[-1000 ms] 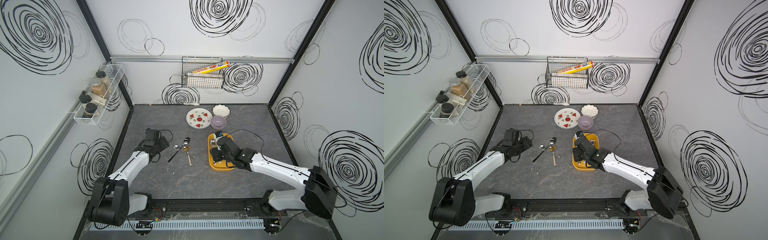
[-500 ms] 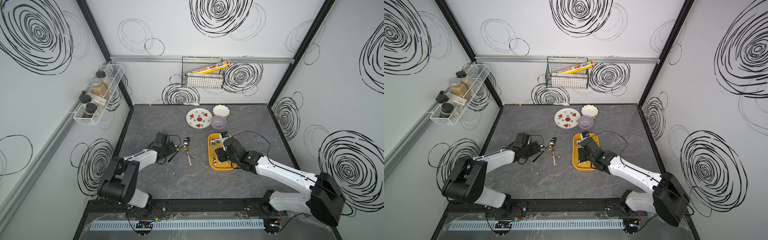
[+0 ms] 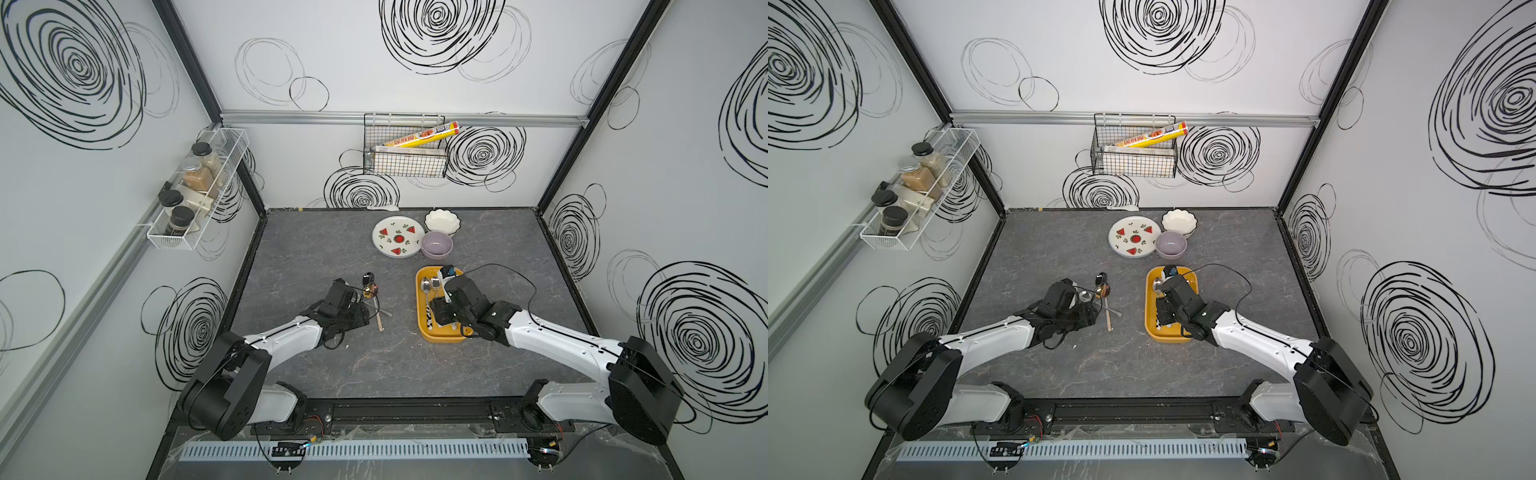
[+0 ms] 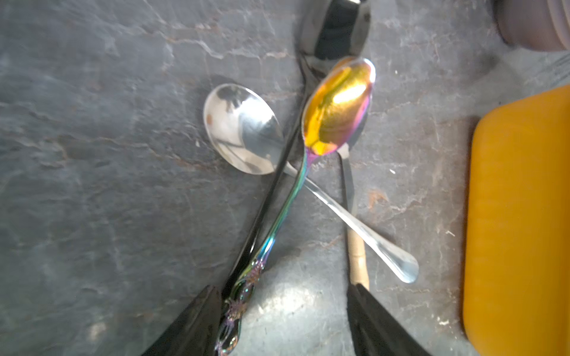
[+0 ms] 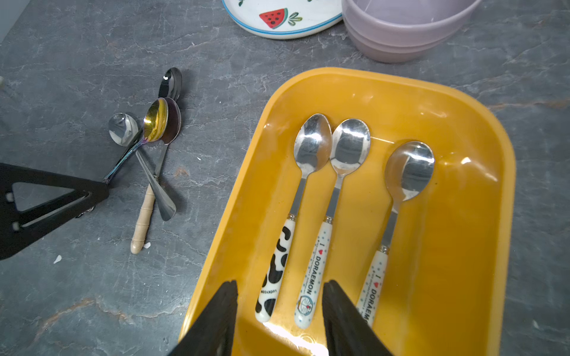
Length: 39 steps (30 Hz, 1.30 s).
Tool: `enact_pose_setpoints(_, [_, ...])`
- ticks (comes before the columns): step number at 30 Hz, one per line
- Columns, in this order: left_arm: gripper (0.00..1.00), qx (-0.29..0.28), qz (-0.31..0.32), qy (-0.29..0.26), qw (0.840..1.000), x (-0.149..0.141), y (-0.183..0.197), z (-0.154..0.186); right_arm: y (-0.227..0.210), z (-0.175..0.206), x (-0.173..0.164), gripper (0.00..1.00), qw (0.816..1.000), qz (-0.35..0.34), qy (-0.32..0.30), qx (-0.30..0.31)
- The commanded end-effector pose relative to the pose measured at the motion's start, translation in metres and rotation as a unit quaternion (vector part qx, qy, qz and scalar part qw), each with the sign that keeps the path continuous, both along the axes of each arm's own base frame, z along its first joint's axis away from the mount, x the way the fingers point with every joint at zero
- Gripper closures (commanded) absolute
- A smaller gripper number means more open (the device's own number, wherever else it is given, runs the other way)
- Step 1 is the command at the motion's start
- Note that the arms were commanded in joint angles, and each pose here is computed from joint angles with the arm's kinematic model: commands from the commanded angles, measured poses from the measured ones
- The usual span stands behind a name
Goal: Put the spoon into the storage box
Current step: Adjust the spoon at the center of the board.
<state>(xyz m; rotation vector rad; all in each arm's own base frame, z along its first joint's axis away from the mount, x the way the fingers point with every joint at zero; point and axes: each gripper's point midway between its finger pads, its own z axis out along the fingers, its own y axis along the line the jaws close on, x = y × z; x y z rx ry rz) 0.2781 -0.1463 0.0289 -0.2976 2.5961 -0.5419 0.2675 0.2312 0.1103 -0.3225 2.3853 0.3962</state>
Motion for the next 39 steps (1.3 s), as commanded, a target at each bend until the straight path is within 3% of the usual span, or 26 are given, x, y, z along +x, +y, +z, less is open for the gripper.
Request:
enact_pose_setpoints(1, [0.29, -0.021, -0.019, -0.002, 1.000, -0.004, -0.015, 0.013, 0.004, 0.000, 0.002, 0.50, 1.000, 0.004, 0.000, 0.009])
enact_pose_setpoints(7, [0.28, -0.055, -0.065, -0.018, 0.996, -0.007, -0.044, 0.046, 0.019, -0.002, -0.001, 0.51, 0.999, 0.025, 0.024, 0.030])
enact_pose_setpoints(11, [0.28, -0.097, -0.058, -0.071, 0.991, -0.008, -0.047, 0.096, 0.045, -0.004, -0.006, 0.52, 0.994, 0.043, 0.068, 0.071])
enact_pose_setpoints(15, [0.28, -0.047, 0.023, -0.140, 0.989, -0.003, 0.000, 0.157, 0.081, -0.001, -0.008, 0.53, 0.992, 0.058, 0.072, 0.083])
enact_pose_setpoints(19, [0.29, 0.039, 0.098, -0.169, 0.980, -0.005, 0.057, 0.191, 0.127, -0.004, -0.009, 0.53, 0.990, 0.074, 0.095, 0.076])
enact_pose_setpoints(25, [0.29, 0.080, 0.137, -0.193, 0.968, -0.015, 0.098, 0.206, 0.181, -0.028, 0.002, 0.54, 0.987, 0.065, 0.126, 0.068])
enact_pose_setpoints(39, [0.28, 0.079, 0.133, -0.213, 0.965, -0.019, 0.104, 0.196, 0.220, -0.080, 0.021, 0.53, 0.986, 0.046, 0.157, 0.042])
